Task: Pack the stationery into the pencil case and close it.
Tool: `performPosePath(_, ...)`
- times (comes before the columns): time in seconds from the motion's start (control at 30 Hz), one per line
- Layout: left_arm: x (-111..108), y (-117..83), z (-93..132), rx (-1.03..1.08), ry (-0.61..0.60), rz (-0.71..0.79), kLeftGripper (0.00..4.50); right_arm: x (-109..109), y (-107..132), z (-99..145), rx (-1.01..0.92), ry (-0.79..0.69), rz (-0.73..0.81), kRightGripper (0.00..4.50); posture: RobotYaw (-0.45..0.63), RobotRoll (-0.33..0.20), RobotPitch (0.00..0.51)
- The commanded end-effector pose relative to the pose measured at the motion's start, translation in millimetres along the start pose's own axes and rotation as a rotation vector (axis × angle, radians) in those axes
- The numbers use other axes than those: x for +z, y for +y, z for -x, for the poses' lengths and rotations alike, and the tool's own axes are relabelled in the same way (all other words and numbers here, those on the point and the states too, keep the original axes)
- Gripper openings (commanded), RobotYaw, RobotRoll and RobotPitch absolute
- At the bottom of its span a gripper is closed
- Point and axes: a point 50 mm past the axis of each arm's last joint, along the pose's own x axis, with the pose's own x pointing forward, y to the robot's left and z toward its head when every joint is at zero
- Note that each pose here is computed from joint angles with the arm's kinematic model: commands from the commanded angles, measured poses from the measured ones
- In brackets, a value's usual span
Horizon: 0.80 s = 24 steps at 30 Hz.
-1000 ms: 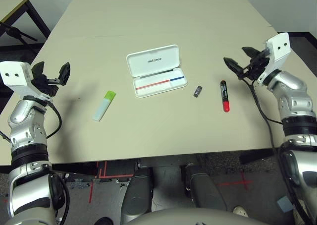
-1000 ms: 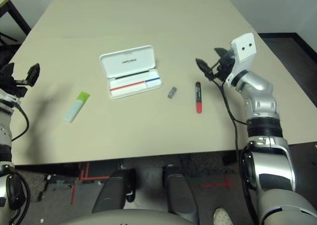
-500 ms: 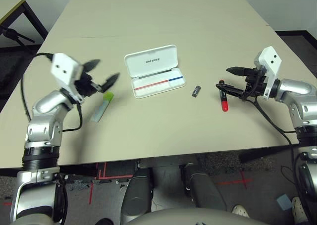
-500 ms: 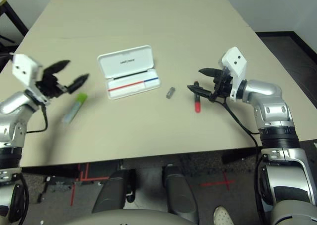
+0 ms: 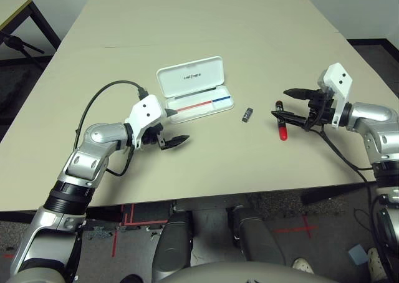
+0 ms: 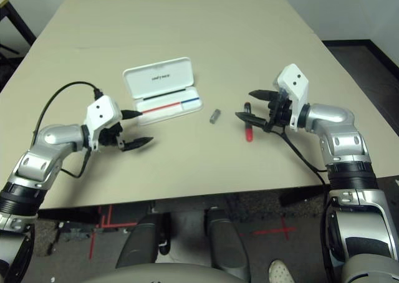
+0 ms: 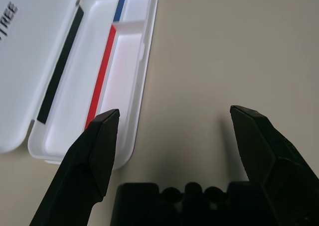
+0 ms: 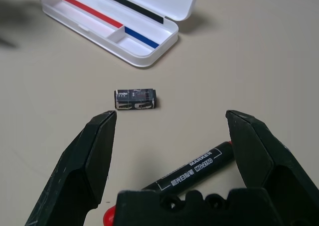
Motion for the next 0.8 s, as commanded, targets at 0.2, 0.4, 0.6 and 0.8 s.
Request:
performPosePath(0.2,-6,6,-15,-0.038,0.055,-0.025,4.47,-3,5,0,0.002,0.020,0.007,4.50,-0.06,0.000,0.153)
performPosePath(0.4,-8,10,-18,-0.058,0.081,-0.006,4.47,-4,7,1,-0.011,0.021,0.005,4.50,-0.08,0.000,0.155)
performPosePath(0.6,-12,10,-19,-0.089,0.100,0.020,4.10,-5,7,3,-0.026,0.022,0.005,4.50,-0.08,0.000,0.158)
performPosePath(0.8,-14,11,-18,-0.108,0.118,0.027,2.02,-5,8,3,-0.041,0.020,0.006,4.50,-0.09,0.000,0.158)
